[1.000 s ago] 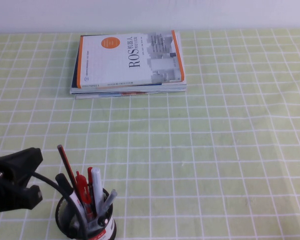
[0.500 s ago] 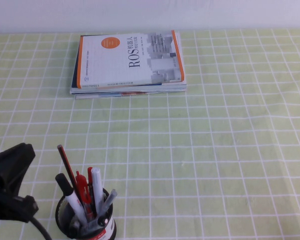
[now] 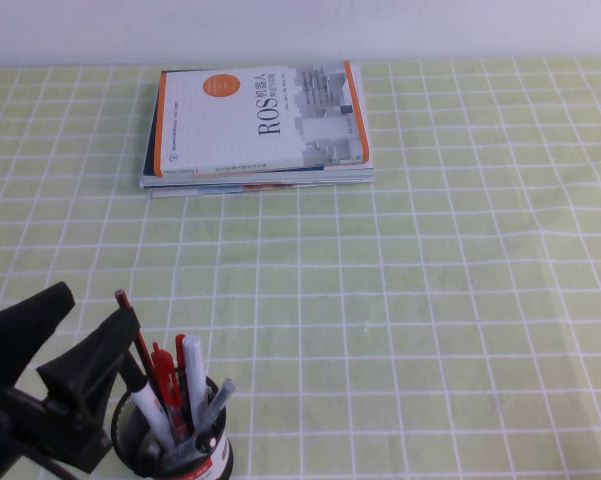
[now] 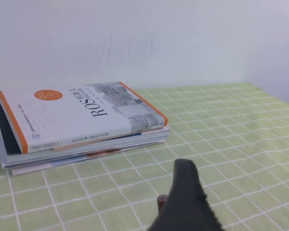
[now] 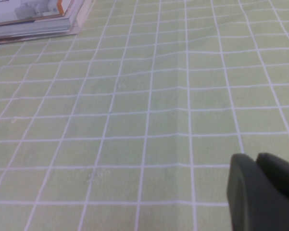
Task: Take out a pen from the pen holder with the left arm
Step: Pick up the pen from the pen holder
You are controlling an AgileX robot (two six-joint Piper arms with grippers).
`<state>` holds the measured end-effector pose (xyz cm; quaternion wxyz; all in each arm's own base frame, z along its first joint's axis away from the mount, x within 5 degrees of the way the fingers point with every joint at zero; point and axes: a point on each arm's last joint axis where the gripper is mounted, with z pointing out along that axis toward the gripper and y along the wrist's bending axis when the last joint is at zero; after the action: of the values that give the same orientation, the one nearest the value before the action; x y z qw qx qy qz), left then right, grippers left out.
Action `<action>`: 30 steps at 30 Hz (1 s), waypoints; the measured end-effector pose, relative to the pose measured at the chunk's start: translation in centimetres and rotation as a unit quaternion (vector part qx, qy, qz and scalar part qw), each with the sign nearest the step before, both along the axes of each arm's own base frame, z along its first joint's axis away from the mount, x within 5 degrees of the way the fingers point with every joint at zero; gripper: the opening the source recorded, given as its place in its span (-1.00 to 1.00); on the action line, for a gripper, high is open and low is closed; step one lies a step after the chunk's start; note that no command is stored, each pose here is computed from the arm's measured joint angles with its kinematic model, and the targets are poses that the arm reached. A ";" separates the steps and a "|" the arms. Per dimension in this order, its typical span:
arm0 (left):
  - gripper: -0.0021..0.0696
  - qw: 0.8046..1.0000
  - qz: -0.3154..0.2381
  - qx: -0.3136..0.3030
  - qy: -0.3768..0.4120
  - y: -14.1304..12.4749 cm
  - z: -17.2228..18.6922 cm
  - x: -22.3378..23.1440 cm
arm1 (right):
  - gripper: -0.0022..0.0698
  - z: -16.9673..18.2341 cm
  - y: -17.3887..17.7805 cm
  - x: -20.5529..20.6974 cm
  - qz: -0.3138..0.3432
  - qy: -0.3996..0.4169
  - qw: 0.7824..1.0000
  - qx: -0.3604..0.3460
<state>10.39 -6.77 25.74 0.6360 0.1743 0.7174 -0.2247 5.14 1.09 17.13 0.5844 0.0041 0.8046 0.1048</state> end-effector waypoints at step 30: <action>0.10 0.993 0.075 -0.032 0.087 -2.7 -3.6 6.3 | -0.97 0.0 0.0 0.0 0.000 0.000 1.000 0.000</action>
<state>16.65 -9.50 22.16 0.5913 0.0798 0.7735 -0.2137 5.14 1.09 17.13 0.5844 0.0041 0.8046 0.1048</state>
